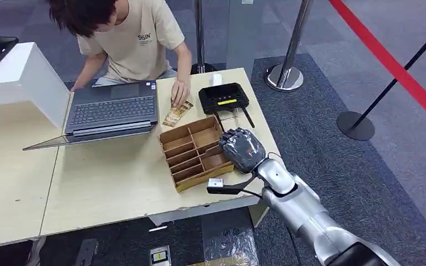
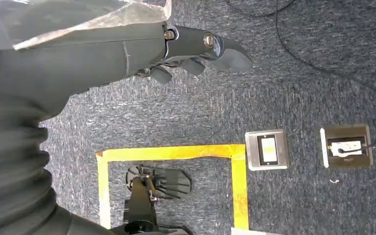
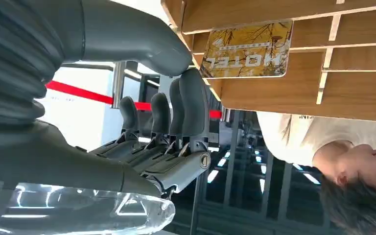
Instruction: Pass the card to the sensor for recognition and then transmit it.
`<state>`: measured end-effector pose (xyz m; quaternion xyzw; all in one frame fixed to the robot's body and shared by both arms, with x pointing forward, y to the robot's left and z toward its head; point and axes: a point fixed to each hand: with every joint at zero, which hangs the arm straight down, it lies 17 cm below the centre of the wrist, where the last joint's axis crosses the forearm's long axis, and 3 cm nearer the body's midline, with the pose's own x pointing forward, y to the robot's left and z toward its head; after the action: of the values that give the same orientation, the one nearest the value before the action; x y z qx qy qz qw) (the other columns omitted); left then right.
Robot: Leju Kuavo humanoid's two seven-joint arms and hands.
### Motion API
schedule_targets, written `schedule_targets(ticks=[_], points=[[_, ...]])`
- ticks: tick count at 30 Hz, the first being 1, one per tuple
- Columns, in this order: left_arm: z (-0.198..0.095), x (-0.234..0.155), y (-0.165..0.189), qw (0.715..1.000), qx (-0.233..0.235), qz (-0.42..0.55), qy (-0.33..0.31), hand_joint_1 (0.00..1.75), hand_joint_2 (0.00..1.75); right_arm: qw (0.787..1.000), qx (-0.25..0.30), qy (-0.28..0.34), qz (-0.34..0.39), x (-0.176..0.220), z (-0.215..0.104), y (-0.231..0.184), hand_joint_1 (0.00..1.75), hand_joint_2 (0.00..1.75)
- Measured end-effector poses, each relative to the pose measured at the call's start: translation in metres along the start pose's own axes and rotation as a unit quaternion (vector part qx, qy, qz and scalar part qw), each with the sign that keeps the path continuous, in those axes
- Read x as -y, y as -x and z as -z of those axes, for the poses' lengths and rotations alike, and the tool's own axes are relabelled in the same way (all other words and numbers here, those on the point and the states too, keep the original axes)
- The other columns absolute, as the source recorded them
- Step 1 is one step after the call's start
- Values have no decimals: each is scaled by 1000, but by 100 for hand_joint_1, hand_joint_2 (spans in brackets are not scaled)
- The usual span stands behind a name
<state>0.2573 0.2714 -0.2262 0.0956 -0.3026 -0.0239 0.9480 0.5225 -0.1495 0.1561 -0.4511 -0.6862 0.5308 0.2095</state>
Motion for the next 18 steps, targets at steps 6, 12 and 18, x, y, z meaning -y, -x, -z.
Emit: schedule_targets(ticks=[6,12,18], points=[[0,0,0,1000,0,0,0,0,175,1000,0,0,0,0,0,0,113,175],[0,0,0,1000,0,0,0,0,175,1000,0,0,0,0,0,0,113,175],[0,0,0,1000,0,0,0,0,175,1000,0,0,0,0,0,0,113,175]])
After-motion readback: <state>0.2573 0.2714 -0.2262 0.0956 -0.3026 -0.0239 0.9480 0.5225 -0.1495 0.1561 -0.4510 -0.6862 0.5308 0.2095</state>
